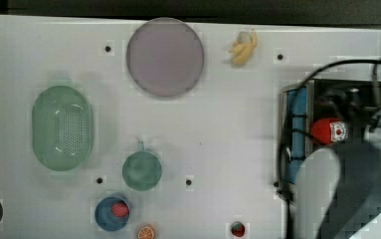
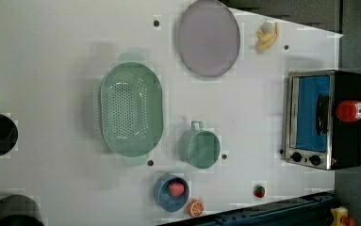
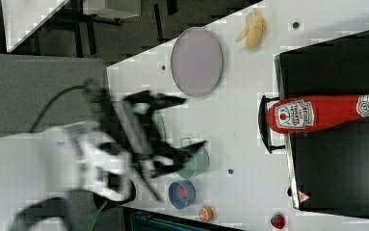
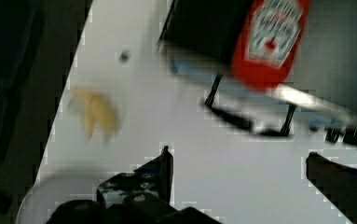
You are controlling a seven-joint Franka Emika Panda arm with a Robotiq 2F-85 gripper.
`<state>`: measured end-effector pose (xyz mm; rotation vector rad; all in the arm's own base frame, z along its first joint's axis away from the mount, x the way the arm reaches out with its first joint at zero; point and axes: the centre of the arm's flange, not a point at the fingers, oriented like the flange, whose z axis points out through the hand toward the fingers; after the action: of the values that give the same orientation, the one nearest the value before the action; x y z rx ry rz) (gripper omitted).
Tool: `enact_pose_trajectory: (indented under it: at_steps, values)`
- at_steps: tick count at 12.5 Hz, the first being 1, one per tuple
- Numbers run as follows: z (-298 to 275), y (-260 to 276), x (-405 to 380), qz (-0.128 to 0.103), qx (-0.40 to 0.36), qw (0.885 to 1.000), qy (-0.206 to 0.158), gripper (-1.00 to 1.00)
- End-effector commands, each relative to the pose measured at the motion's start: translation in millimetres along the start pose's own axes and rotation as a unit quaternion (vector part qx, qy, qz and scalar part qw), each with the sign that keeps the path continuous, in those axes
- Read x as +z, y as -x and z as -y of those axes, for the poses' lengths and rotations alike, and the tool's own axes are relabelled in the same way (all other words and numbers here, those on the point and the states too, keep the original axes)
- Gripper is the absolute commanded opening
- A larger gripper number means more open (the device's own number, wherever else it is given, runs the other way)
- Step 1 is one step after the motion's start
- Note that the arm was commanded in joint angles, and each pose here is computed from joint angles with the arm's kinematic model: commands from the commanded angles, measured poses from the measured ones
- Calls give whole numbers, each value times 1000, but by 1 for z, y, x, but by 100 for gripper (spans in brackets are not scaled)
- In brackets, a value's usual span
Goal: Pick Ketchup from oven and place it on table.
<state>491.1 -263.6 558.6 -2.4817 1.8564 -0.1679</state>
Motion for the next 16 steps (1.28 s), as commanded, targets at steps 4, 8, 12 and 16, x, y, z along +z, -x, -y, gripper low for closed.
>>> enact_pose_trajectory:
  at_steps: [4,8,12,16]
  values:
    - [-24,-72,50,-22,78,996,28,100]
    - [-19,-100,104,13,130,991,32,100]
    - [-23,-118,151,5,151,988,41,100]
    - [-28,-117,183,22,159,985,60,100]
